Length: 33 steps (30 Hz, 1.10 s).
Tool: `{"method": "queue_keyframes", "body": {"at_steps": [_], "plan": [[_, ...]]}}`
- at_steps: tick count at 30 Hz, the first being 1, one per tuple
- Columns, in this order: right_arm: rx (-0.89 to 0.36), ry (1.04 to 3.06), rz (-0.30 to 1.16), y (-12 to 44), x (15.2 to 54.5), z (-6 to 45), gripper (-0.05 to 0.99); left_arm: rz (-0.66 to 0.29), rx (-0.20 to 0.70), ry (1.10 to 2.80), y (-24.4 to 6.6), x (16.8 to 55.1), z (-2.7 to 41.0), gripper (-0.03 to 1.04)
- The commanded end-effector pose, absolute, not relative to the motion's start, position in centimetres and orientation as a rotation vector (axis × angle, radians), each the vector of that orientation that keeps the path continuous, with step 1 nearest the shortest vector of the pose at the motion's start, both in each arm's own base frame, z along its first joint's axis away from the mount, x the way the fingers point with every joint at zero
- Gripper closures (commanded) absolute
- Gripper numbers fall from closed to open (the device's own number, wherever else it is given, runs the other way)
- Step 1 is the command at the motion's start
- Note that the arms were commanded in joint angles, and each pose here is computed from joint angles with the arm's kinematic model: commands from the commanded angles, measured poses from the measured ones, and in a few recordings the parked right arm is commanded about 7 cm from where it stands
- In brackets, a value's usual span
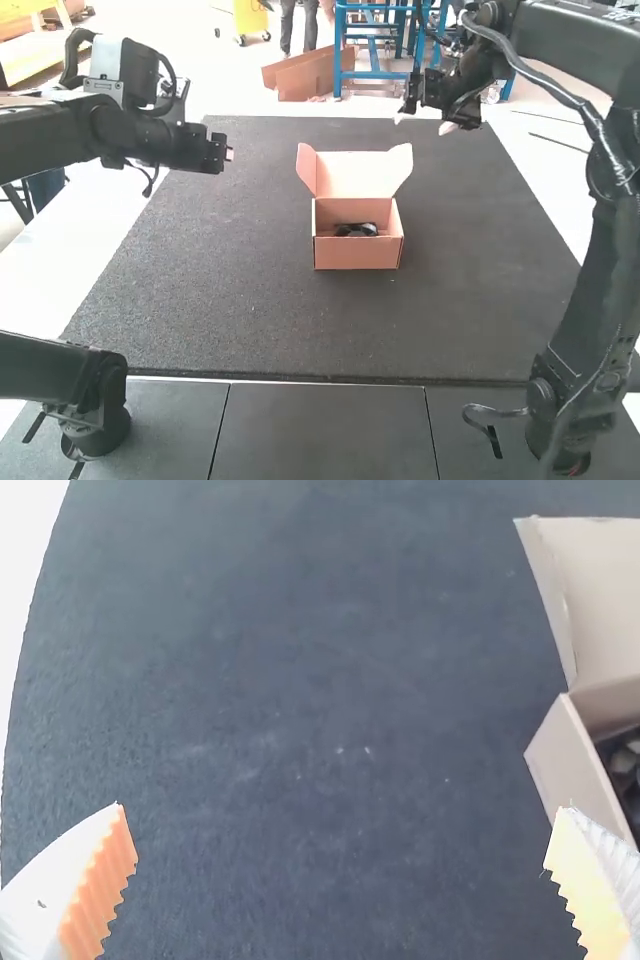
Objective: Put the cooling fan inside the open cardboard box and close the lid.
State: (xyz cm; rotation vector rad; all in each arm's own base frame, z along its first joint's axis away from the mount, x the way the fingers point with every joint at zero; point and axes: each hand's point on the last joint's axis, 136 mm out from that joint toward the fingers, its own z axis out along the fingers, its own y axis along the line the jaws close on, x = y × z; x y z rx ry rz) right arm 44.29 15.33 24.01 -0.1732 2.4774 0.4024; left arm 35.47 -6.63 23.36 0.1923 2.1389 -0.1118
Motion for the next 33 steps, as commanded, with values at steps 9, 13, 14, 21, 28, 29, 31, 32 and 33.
{"method": "queue_keyframes", "body": {"at_steps": [9, 13, 14, 21, 28, 29, 31, 32, 33], "plan": [[-0.217, 2.286, 0.437, 14.8, 44.3, 23.9, 0.03, -0.113, 0.185, 2.123, -7.5, 39.6, 23.5, 0.04], [-0.199, 2.249, 0.45, 15.1, 45.1, 23.1, 0.03, -0.126, 0.164, 2.135, -8.0, 41.5, 22.8, 0.04], [-0.196, 2.236, 0.455, 15.2, 45.3, 23.1, 0.03, -0.132, 0.163, 2.137, -8.3, 42.0, 22.6, 0.04], [-0.193, 2.237, 0.456, 15.1, 45.8, 22.4, 0.03, -0.163, 0.195, 2.132, -11.1, 44.6, 21.7, 0.04], [-0.21, 2.259, 0.485, 15.8, 46.5, 22.1, 0.03, -0.188, 0.165, 2.152, -12.2, 46.8, 20.3, 0.04], [-0.218, 2.267, 0.496, 16.1, 46.5, 22.1, 0.03, -0.191, 0.164, 2.152, -12.3, 47.1, 20.3, 0.04], [-0.229, 2.286, 0.515, 16.4, 46.5, 21.9, 0.03, -0.196, 0.152, 2.15, -12.4, 47.6, 20.2, 0.04], [-0.227, 2.289, 0.515, 16.4, 46.6, 21.9, 0.03, -0.197, 0.15, 2.146, -12.5, 47.9, 20.2, 0.04], [-0.228, 2.297, 0.514, 16.5, 46.7, 21.8, 0.03, -0.198, 0.151, 2.146, -12.6, 48.1, 20.1, 0.04]]}}
